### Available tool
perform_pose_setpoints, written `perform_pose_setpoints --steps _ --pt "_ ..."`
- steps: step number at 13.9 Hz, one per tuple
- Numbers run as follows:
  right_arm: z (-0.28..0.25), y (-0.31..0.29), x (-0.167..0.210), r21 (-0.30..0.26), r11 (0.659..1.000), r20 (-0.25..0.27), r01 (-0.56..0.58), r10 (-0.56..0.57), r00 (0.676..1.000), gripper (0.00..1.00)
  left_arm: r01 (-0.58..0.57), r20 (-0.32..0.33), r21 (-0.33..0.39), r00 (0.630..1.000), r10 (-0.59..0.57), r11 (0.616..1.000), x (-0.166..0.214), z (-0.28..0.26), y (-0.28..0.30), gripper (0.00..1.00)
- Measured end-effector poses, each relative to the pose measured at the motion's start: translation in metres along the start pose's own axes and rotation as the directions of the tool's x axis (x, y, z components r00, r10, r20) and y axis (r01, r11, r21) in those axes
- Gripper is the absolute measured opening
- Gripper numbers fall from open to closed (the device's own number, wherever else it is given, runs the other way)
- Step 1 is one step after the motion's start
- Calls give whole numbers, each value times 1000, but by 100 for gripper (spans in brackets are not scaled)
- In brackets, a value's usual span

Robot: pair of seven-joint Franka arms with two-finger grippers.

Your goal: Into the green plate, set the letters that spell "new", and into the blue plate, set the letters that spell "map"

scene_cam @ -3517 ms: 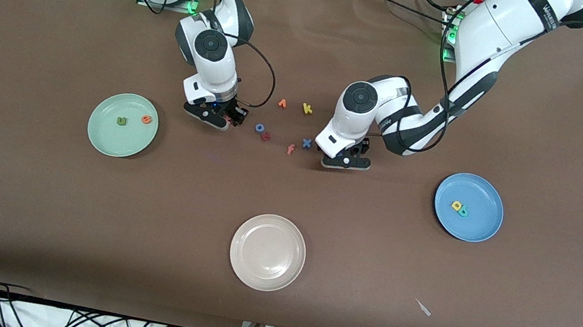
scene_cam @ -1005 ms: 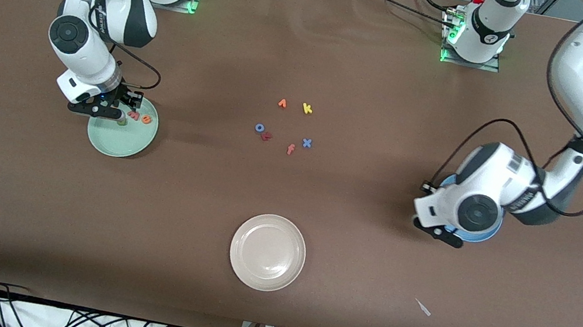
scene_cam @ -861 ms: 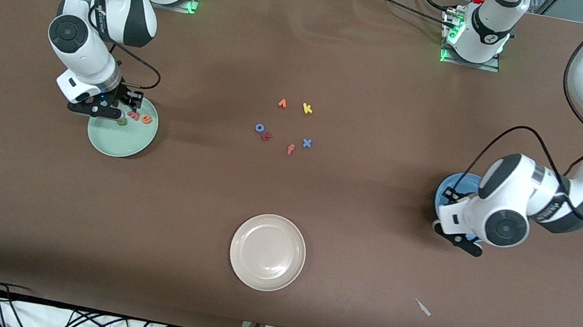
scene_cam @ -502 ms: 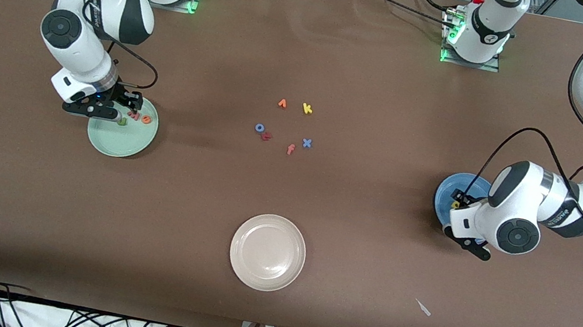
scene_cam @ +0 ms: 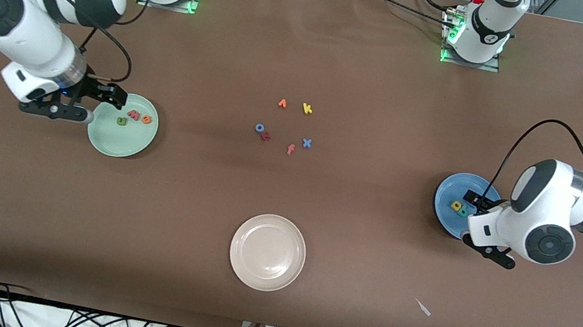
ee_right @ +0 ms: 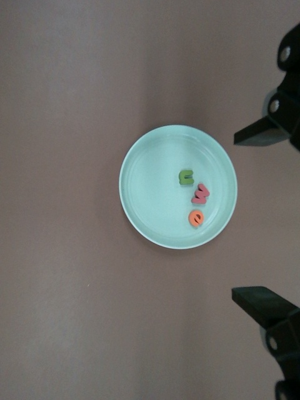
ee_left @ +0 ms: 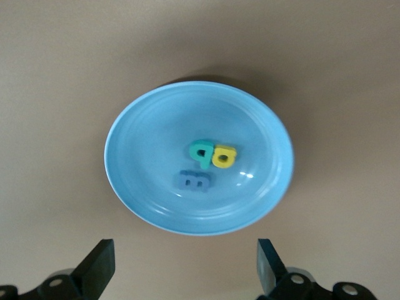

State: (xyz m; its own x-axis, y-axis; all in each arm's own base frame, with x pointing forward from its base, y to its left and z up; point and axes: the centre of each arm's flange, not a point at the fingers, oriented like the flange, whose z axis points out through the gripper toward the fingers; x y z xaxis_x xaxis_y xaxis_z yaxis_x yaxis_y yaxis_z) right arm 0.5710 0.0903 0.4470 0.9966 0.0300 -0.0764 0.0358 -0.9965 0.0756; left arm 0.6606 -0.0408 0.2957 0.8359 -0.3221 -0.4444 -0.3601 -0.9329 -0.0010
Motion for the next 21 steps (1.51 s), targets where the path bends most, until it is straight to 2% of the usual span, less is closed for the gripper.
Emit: perform_pose_setpoints --steps 3,5,7,9,11,14,17,21 --pt "-69 -1 5 -1 1000 -17 1 -1 1000 100 30 -12 -22 999 -31 999 -10 -24 -4 100" --pt "-90 -2 6 -4 1000 -24 0 0 1000 100 73 -42 -60 996 -76 995 -26 -46 -11 100" --pt "-91 1 8 -9 1000 -20 -8 8 1000 100 146 -108 -109 982 -158 983 -55 -72 -24 100" --pt "-87 8 10 -14 1000 -12 -22 22 1000 100 220 -176 -172 952 -249 960 -93 -93 -32 100" --pt "-85 16 11 -15 999 -5 -36 36 999 100 253 -237 -201 925 -298 946 -133 -119 -35 100" --pt "-83 12 11 20 999 10 -37 36 999 100 242 -351 -184 889 -294 953 -189 -178 -15 100" --pt "-81 10 16 63 998 17 -20 19 1000 100 221 -353 -167 897 -268 961 -235 -207 11 100" --pt "-89 29 19 98 995 8 -32 31 999 100 217 -374 -151 891 -259 964 -257 -222 20 100"
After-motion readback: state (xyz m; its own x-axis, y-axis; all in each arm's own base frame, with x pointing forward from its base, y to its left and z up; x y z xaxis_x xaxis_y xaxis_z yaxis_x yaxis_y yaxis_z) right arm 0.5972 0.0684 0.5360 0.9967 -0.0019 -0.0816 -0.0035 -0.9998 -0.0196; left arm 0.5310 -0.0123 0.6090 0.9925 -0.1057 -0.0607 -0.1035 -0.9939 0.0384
